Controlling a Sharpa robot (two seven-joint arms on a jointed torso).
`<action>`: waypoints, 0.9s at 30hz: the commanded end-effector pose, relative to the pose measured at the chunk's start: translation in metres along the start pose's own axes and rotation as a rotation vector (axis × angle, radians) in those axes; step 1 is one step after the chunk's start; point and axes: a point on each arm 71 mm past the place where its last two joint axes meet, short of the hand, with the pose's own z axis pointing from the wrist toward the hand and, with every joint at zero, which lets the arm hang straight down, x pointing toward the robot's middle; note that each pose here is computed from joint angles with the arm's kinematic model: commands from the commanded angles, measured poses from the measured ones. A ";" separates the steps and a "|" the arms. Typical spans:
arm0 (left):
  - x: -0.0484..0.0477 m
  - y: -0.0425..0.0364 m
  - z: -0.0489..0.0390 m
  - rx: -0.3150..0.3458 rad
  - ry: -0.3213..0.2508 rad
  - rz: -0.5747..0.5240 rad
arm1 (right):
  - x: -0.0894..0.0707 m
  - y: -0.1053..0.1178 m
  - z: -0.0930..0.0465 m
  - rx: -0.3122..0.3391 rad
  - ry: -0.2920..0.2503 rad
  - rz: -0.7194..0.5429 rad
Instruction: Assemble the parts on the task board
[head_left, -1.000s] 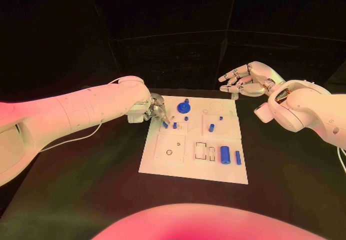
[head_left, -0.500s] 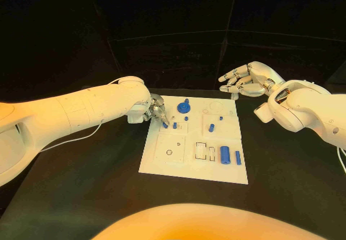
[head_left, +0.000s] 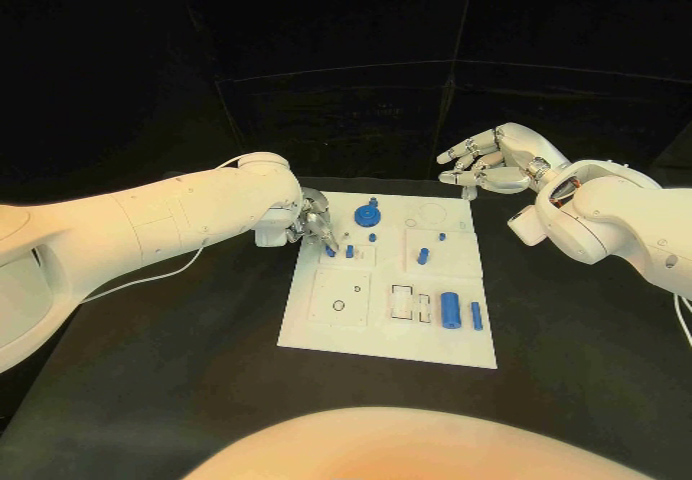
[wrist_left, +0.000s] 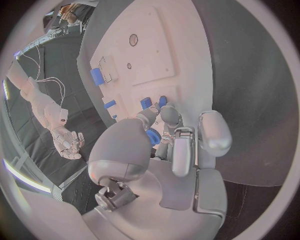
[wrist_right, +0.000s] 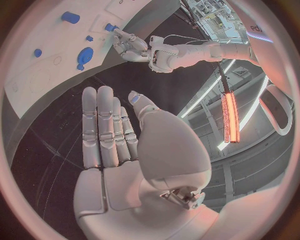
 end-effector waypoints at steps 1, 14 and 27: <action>0.0028 -0.0003 0.0018 -0.017 0.024 0.017 | 0.000 0.002 0.001 -0.014 0.007 0.000; 0.0046 0.0000 0.0069 -0.046 0.036 0.014 | 0.001 0.003 0.001 -0.015 0.008 0.001; 0.0027 0.0029 0.0083 -0.052 0.016 -0.037 | 0.001 0.003 0.001 -0.015 0.008 0.001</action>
